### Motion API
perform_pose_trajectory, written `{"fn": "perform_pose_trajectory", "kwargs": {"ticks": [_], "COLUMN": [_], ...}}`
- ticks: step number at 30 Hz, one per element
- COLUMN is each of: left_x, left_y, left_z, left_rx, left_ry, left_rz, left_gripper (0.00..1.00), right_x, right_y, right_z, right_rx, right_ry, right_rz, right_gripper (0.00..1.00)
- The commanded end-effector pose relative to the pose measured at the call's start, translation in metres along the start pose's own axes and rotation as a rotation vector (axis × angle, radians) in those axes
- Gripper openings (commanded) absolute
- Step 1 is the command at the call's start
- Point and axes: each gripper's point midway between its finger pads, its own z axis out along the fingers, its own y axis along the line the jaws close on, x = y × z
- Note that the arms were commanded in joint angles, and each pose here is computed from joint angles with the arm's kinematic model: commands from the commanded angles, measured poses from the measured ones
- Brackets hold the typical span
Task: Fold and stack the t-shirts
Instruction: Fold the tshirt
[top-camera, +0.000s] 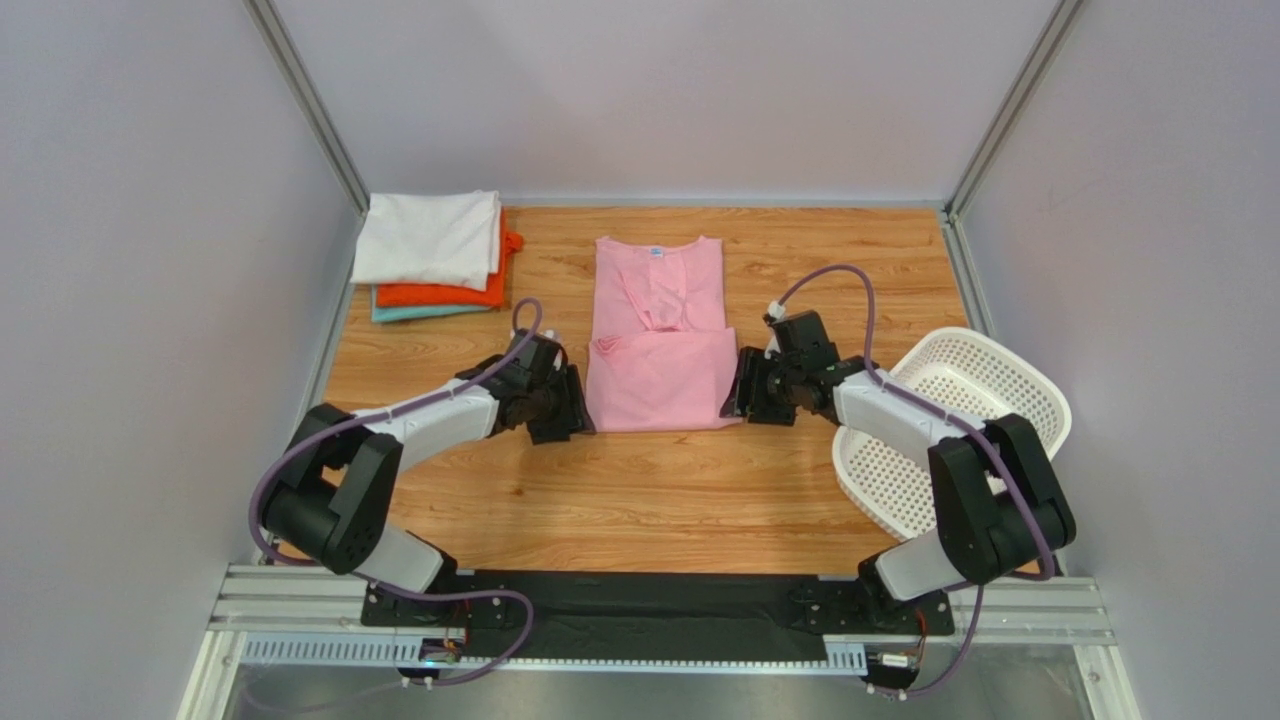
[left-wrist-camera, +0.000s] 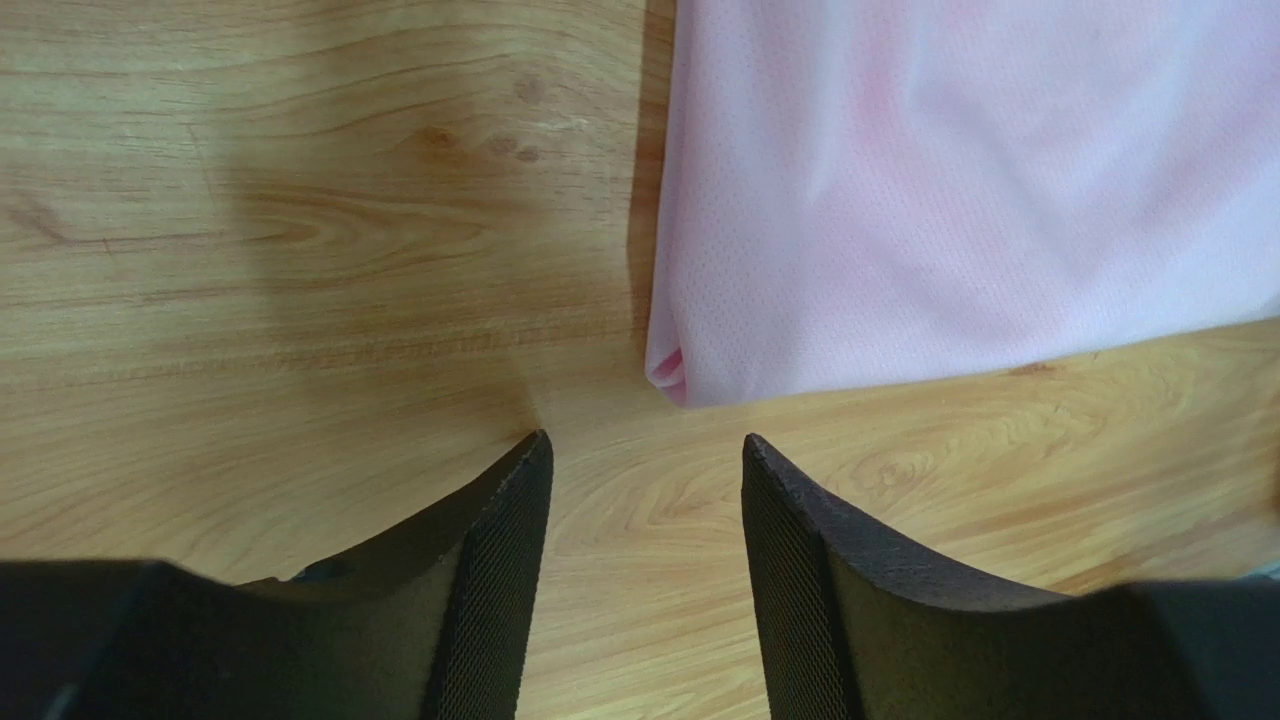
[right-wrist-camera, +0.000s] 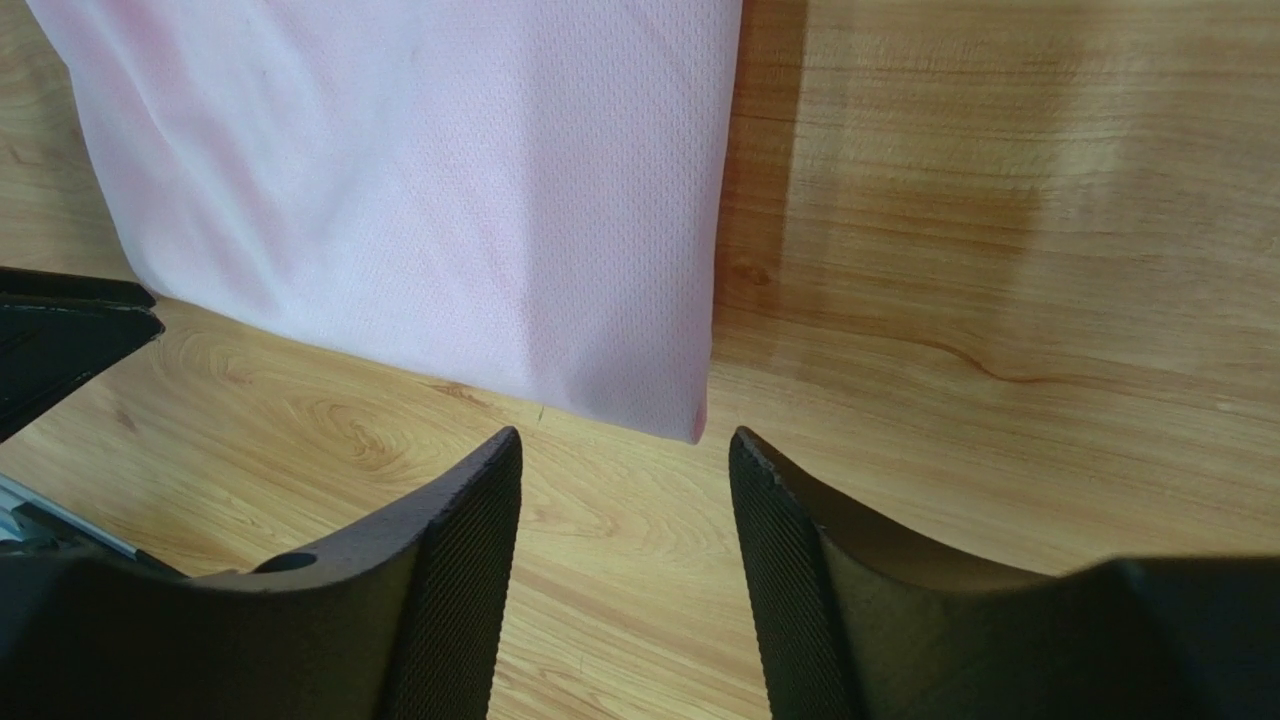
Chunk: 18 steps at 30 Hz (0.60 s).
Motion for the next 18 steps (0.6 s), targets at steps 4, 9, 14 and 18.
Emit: {"fn": "perform_pose_trajectory", "kwargs": {"ticks": [4,9,14,18], "left_x": [-0.017,-0.015,-0.010,-0.006], "left_y": [-0.004,-0.006,-0.009,-0.007], "left_z": [0.010,0.019,0.028,0.031], "left_rx": [0.006,0.019,0.035,0.037], "left_ry": [-0.016,0.011,0.049,0.067], "left_rz": [-0.028,-0.028,-0.020,-0.015], "left_gripper": [0.53,0.45,0.20,0.00], "right_x": [0.000,0.008,0.019,0.024], "right_y": [0.001,-0.003,-0.005,-0.007], "right_z": [0.014,0.020,0.025,0.028], "right_rx": [-0.011,-0.006,-0.010,-0.017], "right_ry": [0.008,0.035,0.067,0.072], "right_rz": [0.000,0.009,0.018,0.022], "right_gripper": [0.50,0.42,0.31,0.14]}}
